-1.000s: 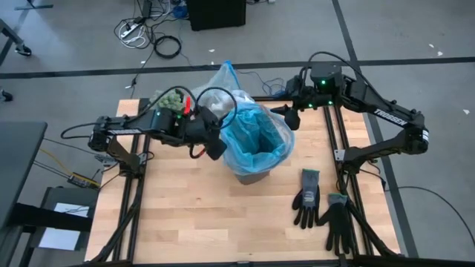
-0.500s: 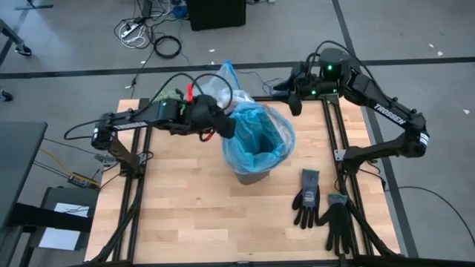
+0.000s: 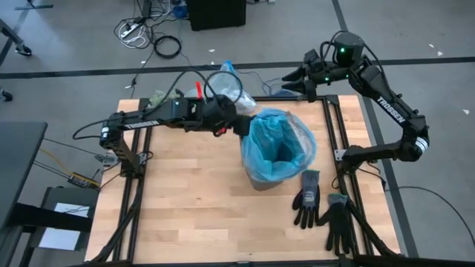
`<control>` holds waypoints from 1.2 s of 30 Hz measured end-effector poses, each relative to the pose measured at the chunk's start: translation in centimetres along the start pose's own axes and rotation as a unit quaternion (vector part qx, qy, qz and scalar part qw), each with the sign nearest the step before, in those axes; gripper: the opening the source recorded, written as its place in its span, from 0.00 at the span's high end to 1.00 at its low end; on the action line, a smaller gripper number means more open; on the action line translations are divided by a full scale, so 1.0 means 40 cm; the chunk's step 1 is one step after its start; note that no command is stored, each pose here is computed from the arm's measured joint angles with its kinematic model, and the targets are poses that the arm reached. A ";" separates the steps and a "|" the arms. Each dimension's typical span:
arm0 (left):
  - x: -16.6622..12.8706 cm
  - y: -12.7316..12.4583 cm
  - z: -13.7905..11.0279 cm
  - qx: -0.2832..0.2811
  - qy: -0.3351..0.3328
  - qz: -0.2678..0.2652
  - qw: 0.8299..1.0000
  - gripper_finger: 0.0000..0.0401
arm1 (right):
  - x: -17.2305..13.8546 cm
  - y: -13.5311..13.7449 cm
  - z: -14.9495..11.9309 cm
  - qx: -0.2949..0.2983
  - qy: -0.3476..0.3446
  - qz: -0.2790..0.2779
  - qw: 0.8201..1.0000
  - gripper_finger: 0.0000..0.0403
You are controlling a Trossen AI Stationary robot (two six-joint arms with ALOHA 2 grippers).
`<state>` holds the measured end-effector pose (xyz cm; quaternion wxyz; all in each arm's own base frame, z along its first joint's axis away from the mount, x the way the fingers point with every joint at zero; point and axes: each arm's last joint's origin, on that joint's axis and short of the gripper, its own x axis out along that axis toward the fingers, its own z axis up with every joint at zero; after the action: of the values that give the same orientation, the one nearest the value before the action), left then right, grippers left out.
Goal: Place trash/remove bag and relplace
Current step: Insert the new blue trash bag into the trash bin
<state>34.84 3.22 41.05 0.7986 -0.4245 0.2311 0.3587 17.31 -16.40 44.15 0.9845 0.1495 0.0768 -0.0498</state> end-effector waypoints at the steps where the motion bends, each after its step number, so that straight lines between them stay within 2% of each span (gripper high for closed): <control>1: -0.006 -0.005 0.005 0.002 -0.007 -0.009 1.000 0.44 | -0.002 -0.003 0.001 -0.002 -0.002 0.001 1.000 0.52; 9: -0.016 -0.022 0.018 0.021 -0.025 -0.038 0.999 0.44 | -0.016 -0.017 0.008 -0.004 -0.012 -0.001 1.000 0.52; 19: 0.022 -0.028 -0.002 0.063 0.027 -0.052 0.996 0.44 | -0.016 -0.018 0.009 0.025 -0.014 -0.001 1.000 0.52; 36: 0.082 -0.034 -0.010 0.065 0.074 -0.063 0.993 0.45 | -0.003 -0.002 0.008 0.052 -0.011 0.012 0.999 0.55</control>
<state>37.95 3.60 39.32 0.8265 -0.4105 0.2849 0.2593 17.22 -16.58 44.45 0.9768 0.2004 0.0615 -0.0432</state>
